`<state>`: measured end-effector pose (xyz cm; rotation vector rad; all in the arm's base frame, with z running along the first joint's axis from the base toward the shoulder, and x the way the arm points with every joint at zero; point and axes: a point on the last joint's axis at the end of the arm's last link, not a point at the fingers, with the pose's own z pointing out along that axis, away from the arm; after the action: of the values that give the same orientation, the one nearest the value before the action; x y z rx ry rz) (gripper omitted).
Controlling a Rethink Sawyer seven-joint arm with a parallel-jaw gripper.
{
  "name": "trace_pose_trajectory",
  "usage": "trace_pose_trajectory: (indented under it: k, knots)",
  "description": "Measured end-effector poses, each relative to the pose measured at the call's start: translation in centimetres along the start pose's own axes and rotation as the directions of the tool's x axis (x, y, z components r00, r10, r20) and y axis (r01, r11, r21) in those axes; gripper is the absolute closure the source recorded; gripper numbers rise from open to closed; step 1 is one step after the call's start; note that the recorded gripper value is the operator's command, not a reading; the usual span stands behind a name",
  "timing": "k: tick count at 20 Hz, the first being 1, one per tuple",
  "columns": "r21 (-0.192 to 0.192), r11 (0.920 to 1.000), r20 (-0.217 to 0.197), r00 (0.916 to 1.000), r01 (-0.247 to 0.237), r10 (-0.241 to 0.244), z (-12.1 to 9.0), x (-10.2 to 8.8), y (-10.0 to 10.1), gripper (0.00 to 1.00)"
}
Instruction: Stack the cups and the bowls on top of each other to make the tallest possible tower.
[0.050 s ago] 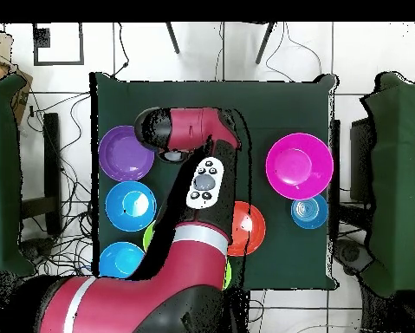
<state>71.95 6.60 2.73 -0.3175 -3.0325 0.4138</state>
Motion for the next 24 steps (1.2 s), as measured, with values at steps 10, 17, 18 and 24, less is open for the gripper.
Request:
trace_pose_trajectory:
  k: [10, 17, 18, 24]
  knots:
    - [-0.001, 1.0, 0.021, 0.9998, 0.001, -0.001, 0.22, -0.23, 0.01, 1.0]
    - [0.009, 1.0, 0.023, 0.9997, 0.004, -0.004, 0.21, -0.1, -0.01, 1.0]
    - [0.01, 0.9999, 0.023, 0.9997, 0.004, -0.005, 0.19, -0.09, 0.02, 1.0]
    - [0.012, 0.9998, 0.026, 0.9996, 0.013, -0.013, -0.01, 0.11, 0.56, 1.0]
